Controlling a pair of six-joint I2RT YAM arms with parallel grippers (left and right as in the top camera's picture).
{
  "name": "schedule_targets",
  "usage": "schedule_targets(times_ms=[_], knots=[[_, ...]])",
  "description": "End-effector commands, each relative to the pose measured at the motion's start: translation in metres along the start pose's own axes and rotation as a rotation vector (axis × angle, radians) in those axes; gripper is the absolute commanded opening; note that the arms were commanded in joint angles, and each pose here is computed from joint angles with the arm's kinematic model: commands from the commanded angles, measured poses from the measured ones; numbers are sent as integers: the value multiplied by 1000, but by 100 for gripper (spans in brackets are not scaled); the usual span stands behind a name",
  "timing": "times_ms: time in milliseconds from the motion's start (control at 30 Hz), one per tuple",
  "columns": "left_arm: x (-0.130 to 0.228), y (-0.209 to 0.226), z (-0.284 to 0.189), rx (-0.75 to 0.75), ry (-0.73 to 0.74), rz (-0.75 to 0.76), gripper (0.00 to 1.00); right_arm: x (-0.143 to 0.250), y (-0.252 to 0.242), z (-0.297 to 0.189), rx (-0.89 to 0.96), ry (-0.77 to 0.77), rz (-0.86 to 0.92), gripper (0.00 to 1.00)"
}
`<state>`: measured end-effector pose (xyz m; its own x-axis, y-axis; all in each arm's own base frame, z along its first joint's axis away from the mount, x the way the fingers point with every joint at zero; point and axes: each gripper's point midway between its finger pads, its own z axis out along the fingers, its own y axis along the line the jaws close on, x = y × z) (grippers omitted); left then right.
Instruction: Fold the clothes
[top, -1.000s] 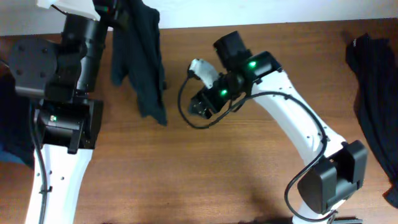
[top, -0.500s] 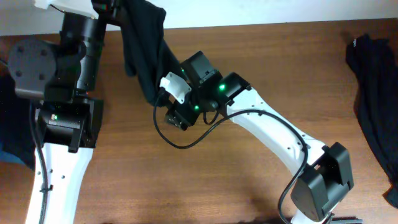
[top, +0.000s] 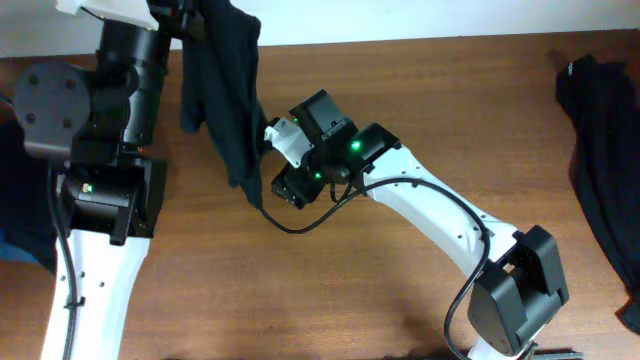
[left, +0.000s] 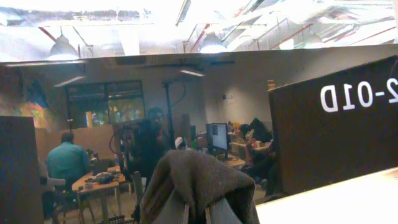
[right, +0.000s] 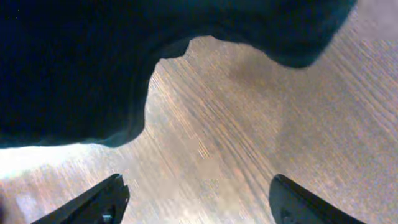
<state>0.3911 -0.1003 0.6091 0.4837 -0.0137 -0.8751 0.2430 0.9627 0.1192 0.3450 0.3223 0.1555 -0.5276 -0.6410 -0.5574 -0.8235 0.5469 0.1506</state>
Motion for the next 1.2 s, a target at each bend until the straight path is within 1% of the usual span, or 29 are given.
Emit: schedule_targets(times_ms=[0, 67, 300, 333, 400, 533, 667, 867, 1033, 1100, 1133, 1167], knots=[[-18, 6, -1, -21, -39, 23, 0, 1, 16, 1, -92, -5, 14, 81], [-18, 6, -1, -21, -39, 24, 1, -1, 24, 0, -138, -15, 14, 81], [-17, 6, -1, -21, -34, 23, 0, -18, 22, 0, -130, -85, -14, 80], [-17, 6, -1, -21, -34, 23, 0, -21, 21, -1, -127, -99, -20, 78], [-17, 6, -1, -21, -34, 23, 0, -27, 20, -1, -123, -119, -28, 77], [-16, 6, -1, -20, -30, 22, 0, -31, 17, -1, -106, -136, -23, 67], [-15, 6, -1, -20, -28, 22, 0, -36, 10, -1, -69, -152, 3, 67], [-15, 6, -1, -20, -28, 22, 0, -41, 9, -2, -67, -173, 14, 67], [-15, 6, -1, -20, -28, 23, 0, -50, 8, -4, -65, -206, 41, 66], [-15, 6, -1, -20, -28, 23, 0, -51, 8, -4, -64, -212, 39, 59], [-15, 6, -1, -20, -28, 23, 0, -52, 8, -4, -64, -214, 38, 50], [-15, 6, -1, -20, -28, 22, 0, -52, 8, -4, -64, -214, 38, 46]])
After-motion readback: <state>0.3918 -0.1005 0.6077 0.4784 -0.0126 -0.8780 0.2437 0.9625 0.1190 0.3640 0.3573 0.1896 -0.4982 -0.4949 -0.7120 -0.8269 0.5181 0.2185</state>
